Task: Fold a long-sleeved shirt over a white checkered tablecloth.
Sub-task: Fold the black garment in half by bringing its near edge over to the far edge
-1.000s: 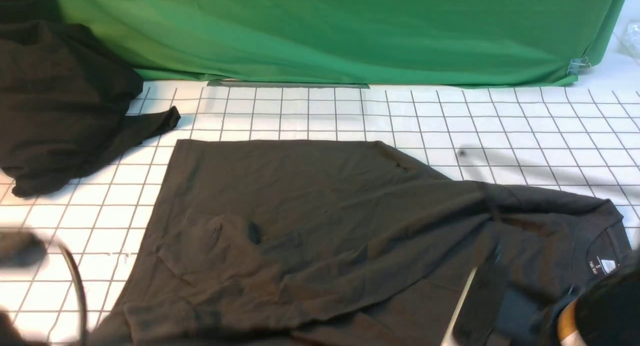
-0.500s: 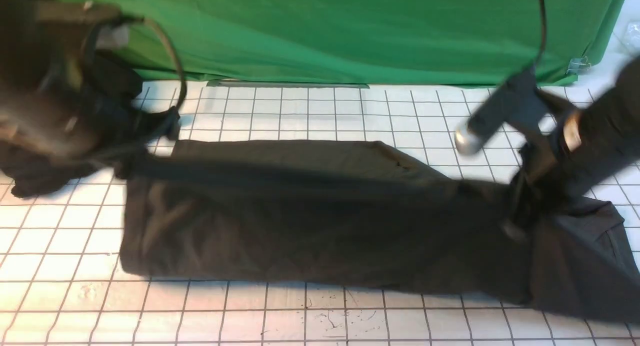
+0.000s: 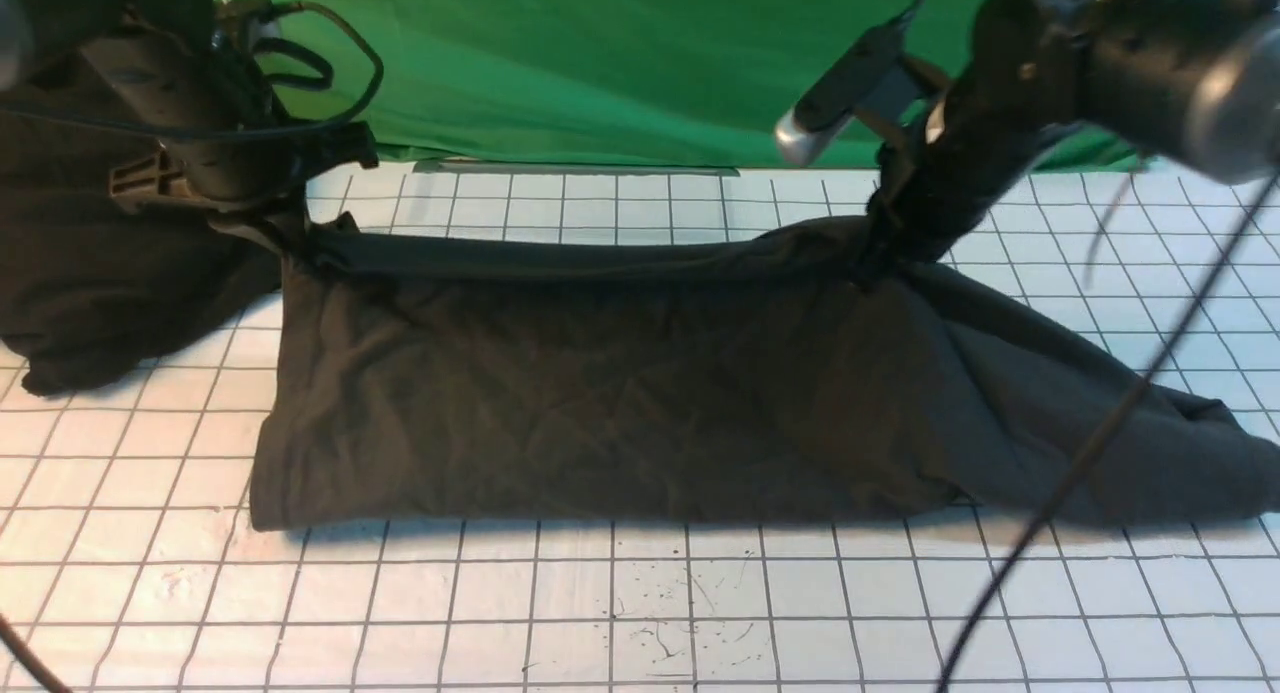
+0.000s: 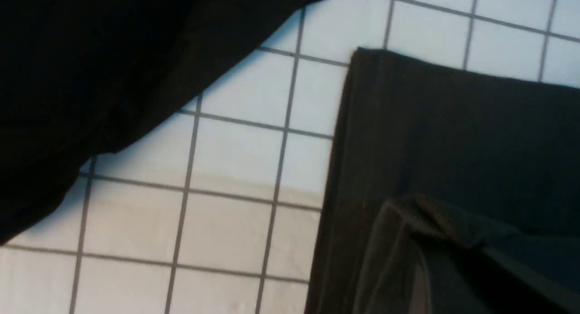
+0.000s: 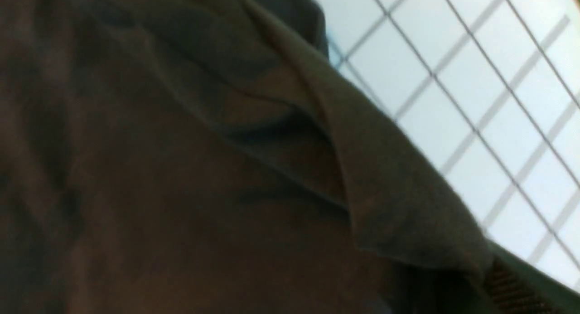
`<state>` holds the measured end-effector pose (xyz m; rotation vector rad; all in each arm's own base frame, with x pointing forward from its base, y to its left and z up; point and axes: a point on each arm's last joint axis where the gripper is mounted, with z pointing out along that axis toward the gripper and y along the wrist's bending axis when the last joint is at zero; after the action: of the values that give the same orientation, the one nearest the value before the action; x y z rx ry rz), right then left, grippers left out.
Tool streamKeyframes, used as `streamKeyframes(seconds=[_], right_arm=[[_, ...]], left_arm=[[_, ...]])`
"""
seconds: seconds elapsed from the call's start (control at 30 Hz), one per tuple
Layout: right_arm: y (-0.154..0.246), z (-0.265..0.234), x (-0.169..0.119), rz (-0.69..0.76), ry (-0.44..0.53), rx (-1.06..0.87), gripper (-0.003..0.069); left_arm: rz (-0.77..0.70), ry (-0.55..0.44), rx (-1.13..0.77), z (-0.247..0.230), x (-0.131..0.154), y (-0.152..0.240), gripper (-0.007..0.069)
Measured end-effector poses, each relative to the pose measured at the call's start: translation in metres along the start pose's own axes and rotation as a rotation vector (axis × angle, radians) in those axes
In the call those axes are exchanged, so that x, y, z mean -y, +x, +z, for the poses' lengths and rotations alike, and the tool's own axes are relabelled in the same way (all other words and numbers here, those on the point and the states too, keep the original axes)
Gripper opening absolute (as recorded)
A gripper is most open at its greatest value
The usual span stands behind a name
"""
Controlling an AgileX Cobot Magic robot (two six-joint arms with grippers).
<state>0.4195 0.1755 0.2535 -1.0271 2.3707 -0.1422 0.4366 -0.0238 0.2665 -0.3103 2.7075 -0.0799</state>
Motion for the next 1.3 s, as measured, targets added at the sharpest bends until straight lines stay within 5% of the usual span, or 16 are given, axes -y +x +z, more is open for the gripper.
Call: streamKeyframes(seconds=[0.2, 0.37, 0.53, 0.9, 1.03, 1.2, 1.3], right_arm=[[-0.006, 0.048, -0.004, 0.034, 0.01, 0.062, 0.0076], [-0.006, 0.06, -0.006, 0.046, 0.012, 0.082, 0.0294], [-0.006, 0.049, -0.002, 0.109, 0.034, 0.066, 0.0367], [-0.014, -0.024, 0.015, 0.241, 0.072, 0.119, 0.0084], [-0.006, -0.034, 0.017, 0.245, 0.064, 0.048, 0.0014], [-0.001, -0.035, 0.009, 0.225, -0.029, -0.014, -0.0003], [-0.003, -0.035, 0.007, 0.228, -0.047, 0.001, -0.0003]], left_arm=[[0.002, 0.016, 0.071, 0.027, 0.002, -0.014, 0.0022], [0.016, 0.008, 0.097, 0.037, 0.002, -0.017, 0.0046], [0.026, -0.067, 0.109, 0.036, -0.005, -0.018, 0.0136], [0.06, -0.116, 0.007, 0.034, -0.01, -0.01, 0.0348], [0.107, -0.044, -0.064, 0.025, -0.004, -0.003, 0.0267], [0.204, 0.168, -0.102, 0.008, 0.031, 0.008, 0.0032], [0.255, 0.214, -0.098, 0.018, 0.055, 0.015, 0.0003]])
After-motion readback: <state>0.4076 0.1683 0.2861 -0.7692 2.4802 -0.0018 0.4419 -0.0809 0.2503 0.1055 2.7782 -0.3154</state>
